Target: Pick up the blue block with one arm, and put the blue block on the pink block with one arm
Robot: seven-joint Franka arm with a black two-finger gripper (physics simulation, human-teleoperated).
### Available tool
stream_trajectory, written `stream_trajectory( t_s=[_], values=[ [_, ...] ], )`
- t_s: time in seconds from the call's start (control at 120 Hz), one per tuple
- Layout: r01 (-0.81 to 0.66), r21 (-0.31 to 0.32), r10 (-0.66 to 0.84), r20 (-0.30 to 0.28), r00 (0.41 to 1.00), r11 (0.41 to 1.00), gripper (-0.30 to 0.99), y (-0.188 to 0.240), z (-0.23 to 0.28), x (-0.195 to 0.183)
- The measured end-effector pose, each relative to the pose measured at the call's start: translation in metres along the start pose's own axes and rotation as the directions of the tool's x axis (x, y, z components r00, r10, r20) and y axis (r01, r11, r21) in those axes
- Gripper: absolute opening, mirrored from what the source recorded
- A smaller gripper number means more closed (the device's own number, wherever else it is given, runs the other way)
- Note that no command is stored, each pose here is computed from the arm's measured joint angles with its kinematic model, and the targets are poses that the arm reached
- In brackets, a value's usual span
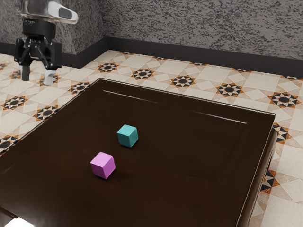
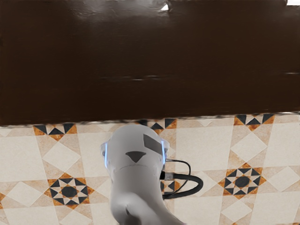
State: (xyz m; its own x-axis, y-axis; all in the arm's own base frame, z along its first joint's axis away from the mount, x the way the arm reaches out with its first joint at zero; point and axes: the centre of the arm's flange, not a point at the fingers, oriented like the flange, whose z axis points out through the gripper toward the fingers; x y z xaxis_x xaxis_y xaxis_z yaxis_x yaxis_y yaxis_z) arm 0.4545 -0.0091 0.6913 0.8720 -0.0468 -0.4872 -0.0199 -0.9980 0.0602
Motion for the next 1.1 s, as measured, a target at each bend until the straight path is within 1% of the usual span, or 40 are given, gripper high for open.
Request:
stream_trajectory(
  t_s=[0.075, 0.1, 0.15, 0.183, 0.258, 0.308, 0.392, 0.492, 0.633, 0.767, 0.817, 0.95, 1.017, 1.1],
  values=[
    [0.001, 0.001, -0.001, -0.147, 0.989, 1.0, 0.69, 0.0, -0.005, 0.03],
    [0.0, 0.001, 0.0, -0.172, 0.985, 1.0, 0.69, 0.0, -0.004, 0.047],
    [0.0, -0.005, -0.001, -0.183, 0.983, 1.0, 0.69, -0.002, 0.011, 0.096],
    [0.01, -0.013, -0.012, -0.178, 0.984, 1.0, 0.69, -0.01, 0.027, 0.135],
    [0.045, -0.023, -0.048, -0.16, 0.986, 0.999, 0.69, -0.036, 0.081, 0.223],
    [0.05, -0.023, -0.054, -0.173, 0.984, 0.998, 0.69, -0.045, 0.113, 0.267],
    [0.044, -0.018, -0.047, -0.213, 0.976, 0.999, 0.69, -0.052, 0.158, 0.324],
    [0.025, 0.01, -0.022, -0.275, 0.961, 1.0, 0.69, -0.055, 0.198, 0.372],
    [-0.007, 0.032, 0.019, -0.367, 0.93, 0.999, 0.69, -0.055, 0.222, 0.409],
    [-0.043, 0.052, 0.061, -0.428, 0.902, 0.998, 0.69, -0.054, 0.226, 0.423],
    [-0.055, 0.058, 0.075, -0.439, 0.895, 0.997, 0.69, -0.053, 0.228, 0.427],
    [-0.08, 0.067, 0.102, -0.447, 0.889, 0.995, 0.67, -0.053, 0.241, 0.436],
    [-0.089, 0.072, 0.112, -0.453, 0.885, 0.993, 0.62, -0.054, 0.243, 0.438],
    [-0.093, 0.076, 0.118, -0.461, 0.88, 0.993, 0.52, -0.055, 0.241, 0.439]
  ],
)
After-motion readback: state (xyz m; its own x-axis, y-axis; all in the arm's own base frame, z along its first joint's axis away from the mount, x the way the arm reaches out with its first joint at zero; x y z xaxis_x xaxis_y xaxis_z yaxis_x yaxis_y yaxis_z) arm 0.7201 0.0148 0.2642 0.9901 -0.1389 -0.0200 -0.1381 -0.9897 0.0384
